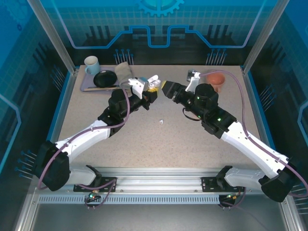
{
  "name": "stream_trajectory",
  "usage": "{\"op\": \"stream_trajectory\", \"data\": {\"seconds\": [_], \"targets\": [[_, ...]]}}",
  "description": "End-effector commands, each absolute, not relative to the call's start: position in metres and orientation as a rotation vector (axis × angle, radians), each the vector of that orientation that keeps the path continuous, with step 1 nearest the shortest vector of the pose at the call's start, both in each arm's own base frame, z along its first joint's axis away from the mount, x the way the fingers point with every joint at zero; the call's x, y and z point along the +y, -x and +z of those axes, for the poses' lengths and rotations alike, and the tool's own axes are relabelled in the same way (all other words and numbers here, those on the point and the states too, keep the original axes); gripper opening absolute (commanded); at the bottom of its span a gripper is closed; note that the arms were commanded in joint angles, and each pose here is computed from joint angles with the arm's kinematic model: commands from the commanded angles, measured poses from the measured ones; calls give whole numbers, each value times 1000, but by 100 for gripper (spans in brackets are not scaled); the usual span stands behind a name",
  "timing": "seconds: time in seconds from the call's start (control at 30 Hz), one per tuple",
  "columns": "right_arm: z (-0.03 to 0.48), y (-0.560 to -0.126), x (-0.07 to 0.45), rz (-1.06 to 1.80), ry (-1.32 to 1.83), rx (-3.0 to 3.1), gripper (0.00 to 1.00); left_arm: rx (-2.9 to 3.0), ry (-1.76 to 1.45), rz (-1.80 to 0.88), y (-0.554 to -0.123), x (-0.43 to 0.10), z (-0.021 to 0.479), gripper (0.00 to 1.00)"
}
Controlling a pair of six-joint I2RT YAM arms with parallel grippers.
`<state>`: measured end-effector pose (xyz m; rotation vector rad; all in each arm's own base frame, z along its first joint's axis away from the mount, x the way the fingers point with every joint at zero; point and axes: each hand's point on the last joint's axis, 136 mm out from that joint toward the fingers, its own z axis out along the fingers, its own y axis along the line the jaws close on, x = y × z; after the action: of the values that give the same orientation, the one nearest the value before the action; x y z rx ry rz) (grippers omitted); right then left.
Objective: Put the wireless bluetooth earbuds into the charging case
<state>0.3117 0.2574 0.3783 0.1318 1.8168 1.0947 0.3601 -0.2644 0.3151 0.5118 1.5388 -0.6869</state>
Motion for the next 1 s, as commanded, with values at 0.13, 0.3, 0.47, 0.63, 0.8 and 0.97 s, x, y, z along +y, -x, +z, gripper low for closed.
{"op": "stream_trajectory", "data": {"seconds": [0.13,0.3,0.47,0.63,0.8,0.97], "targets": [[365,-295,280,1299,-111,1952,23,1517,-607,-754,-344,-269,306,0],[359,-295,292,1355,-117,1969,8,1532,-632,-778,-340,-271,299,0],[353,-297,303,1386,-117,1989,1,1541,-642,-782,-340,-271,297,0],[348,-300,310,1390,-116,2008,0,1539,-647,-787,-339,-273,297,0],[346,-304,310,1366,-122,2011,0,1539,-652,-793,-339,-273,297,0],[348,-307,306,1344,-126,2007,0,1543,-660,-800,-336,-274,295,0]]}}
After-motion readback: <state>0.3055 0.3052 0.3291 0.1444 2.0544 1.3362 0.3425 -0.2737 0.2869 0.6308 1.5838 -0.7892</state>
